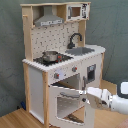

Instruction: Play with the kitchen

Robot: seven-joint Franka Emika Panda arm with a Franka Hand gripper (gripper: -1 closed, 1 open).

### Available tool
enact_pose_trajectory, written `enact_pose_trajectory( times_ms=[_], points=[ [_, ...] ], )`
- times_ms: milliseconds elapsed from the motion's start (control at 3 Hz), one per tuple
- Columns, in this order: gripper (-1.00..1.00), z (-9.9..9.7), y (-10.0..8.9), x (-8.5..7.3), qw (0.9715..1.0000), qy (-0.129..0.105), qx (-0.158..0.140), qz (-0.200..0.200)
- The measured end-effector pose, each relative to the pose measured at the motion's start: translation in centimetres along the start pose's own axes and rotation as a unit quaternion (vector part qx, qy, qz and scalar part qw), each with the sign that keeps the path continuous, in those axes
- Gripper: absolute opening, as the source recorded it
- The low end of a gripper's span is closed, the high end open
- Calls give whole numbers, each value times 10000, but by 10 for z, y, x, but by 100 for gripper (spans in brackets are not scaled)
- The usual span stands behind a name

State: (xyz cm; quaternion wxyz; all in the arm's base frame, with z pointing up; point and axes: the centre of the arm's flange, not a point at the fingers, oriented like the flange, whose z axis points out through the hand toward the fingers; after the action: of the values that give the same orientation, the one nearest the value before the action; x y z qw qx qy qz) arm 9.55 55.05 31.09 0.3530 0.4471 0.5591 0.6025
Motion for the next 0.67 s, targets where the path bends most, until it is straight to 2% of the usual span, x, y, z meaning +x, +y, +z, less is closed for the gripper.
enact_pose_trajectory(
  times_ms=[333,667],
  points=[
    [100,-2,-8,-1,9988,78,142,454],
    [100,0,-19,-8,9952,38,269,943]
  ],
)
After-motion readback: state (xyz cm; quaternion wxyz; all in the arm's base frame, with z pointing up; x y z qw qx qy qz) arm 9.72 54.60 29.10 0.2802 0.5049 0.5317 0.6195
